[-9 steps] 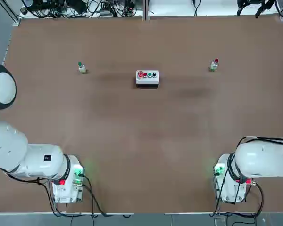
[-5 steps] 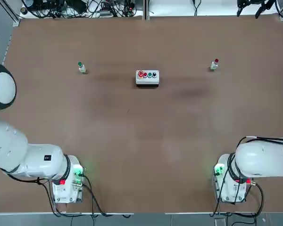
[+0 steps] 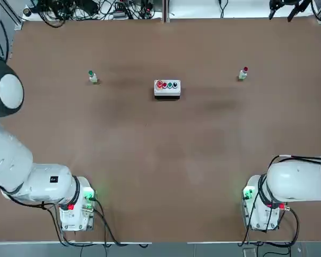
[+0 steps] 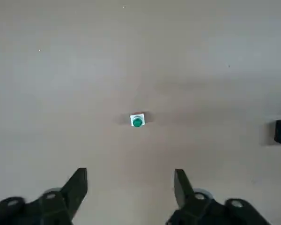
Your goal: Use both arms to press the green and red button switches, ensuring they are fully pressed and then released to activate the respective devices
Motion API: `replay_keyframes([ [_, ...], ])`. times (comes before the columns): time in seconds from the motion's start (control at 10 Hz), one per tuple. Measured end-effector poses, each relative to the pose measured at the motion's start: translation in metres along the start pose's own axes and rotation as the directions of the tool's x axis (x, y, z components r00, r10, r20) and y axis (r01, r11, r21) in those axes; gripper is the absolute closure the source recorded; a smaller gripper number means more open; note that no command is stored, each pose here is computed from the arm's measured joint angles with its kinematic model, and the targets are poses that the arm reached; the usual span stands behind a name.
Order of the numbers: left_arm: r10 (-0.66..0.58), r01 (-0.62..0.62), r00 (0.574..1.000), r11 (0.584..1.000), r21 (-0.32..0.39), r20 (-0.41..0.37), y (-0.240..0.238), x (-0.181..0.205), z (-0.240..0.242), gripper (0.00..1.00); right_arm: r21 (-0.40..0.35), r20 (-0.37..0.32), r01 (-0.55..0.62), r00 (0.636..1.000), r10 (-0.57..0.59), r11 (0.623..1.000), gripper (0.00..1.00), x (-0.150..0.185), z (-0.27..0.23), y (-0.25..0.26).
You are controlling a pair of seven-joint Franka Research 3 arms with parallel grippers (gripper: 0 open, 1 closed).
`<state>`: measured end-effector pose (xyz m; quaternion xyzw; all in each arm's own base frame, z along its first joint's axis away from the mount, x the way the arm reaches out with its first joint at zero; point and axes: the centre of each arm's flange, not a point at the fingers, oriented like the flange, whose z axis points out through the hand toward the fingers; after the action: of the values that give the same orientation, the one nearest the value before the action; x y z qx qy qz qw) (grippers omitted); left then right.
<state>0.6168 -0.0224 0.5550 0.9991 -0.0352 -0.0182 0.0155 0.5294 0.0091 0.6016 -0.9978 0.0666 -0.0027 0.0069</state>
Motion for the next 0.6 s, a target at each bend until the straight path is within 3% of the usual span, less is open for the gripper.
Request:
replay_keyframes([
  [0.4,0.005,-0.005,1.000,1.000,-0.001,0.024,0.012,0.001,0.070,0.55,0.006,-0.023,-0.004,1.000,0.004,1.000,0.83,0.040,0.051,-0.002],
  [0.6,-0.001,0.001,0.999,1.000,-0.001,0.043,0.012,-0.002,0.094,0.70,0.001,-0.005,-0.003,1.000,0.004,1.000,0.97,0.063,0.097,-0.001],
])
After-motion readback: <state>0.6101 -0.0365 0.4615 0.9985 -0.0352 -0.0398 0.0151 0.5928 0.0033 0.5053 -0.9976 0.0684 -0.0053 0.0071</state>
